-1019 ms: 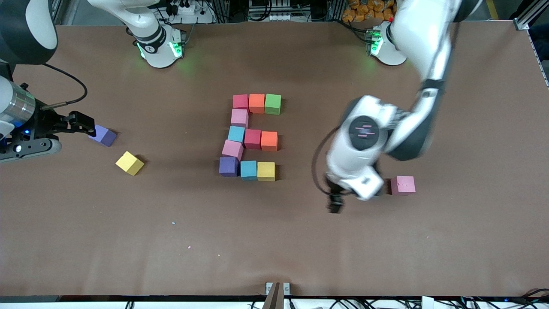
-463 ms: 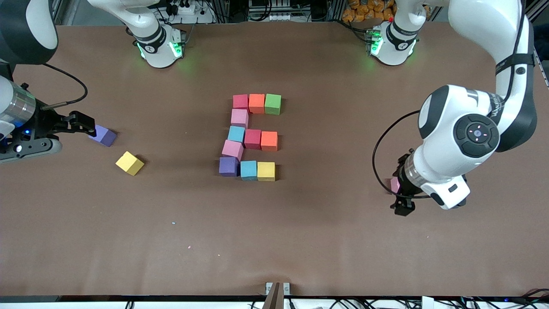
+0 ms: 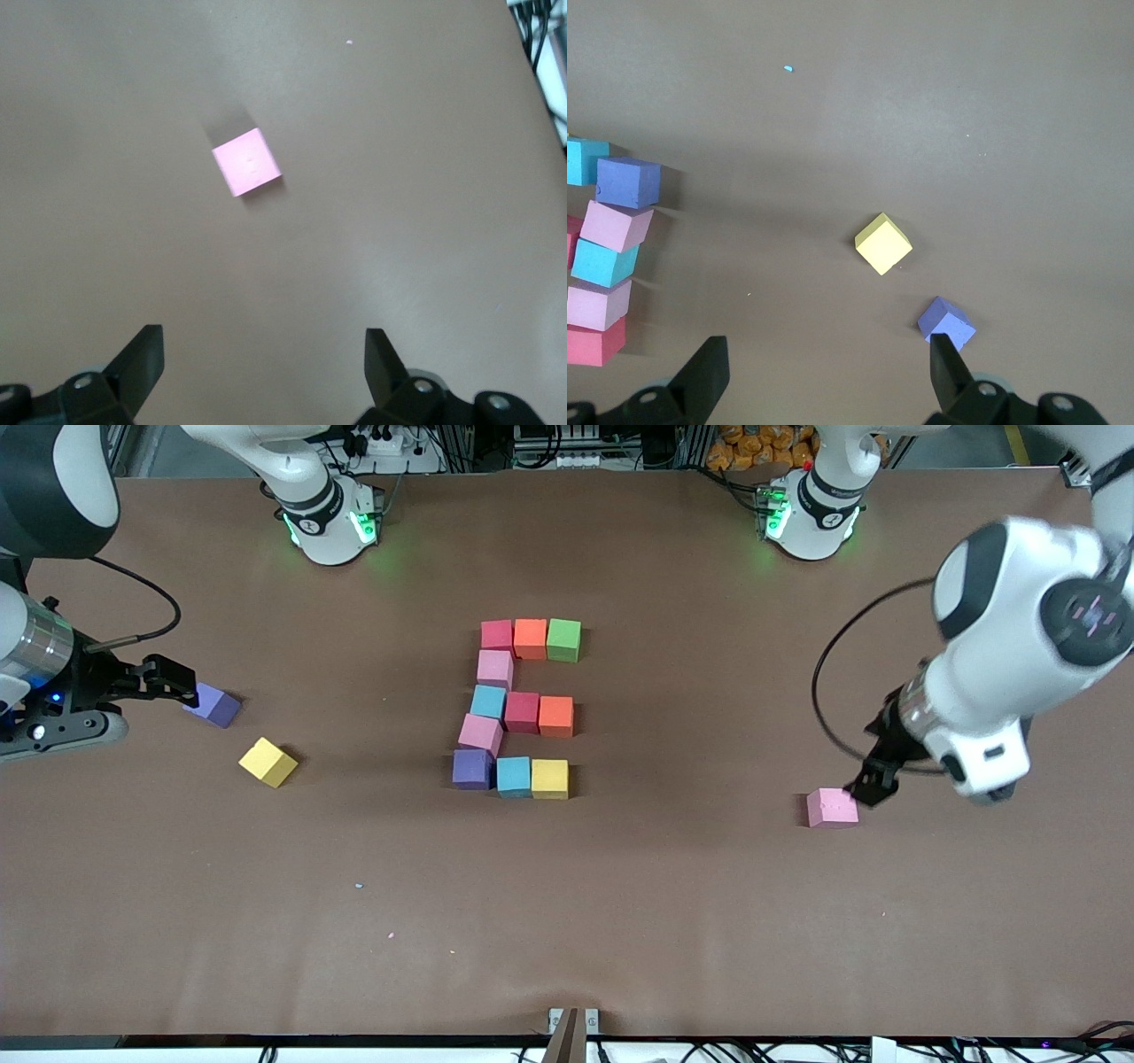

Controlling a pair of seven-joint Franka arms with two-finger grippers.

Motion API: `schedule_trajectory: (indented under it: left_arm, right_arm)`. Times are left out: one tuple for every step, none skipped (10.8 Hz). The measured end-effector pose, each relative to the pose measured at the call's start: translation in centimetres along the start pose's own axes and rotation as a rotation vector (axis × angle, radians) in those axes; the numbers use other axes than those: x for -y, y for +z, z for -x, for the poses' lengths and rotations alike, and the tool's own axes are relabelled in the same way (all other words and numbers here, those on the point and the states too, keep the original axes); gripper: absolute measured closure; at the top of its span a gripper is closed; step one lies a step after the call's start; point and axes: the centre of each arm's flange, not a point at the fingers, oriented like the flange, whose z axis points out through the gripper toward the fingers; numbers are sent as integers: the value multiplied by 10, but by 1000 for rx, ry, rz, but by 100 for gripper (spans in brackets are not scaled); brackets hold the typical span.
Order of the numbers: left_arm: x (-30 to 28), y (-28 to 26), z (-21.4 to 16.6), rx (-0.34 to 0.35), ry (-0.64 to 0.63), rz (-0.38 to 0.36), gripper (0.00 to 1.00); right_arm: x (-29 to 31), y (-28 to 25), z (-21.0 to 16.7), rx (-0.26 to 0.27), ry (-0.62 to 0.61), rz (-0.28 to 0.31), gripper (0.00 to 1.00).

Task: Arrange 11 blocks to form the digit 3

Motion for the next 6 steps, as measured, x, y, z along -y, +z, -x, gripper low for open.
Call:
schedule_trajectory:
  left_arm:
    - [23,-10,5,-7,63,-6,0]
    - [42,-18,6,-15,127,-7,0]
    - [57,-27,2,-22,194,-5,0]
    - [66,-36,-6,-31,263,5,0]
    - [71,-47,-13,-43,336,21,0]
    - [73,-60,-19,-57,422,35,0]
  right_arm:
    - [0,0,0,0,0,0,0]
    - [0,0,0,1,0,0,0]
    - [0,0,0,0,0,0,0]
    - [0,0,0,-1,-1,0,0]
    - [0,0,-1,-1,-1,0,0]
    - [0,0,-1,-2,-1,0,0]
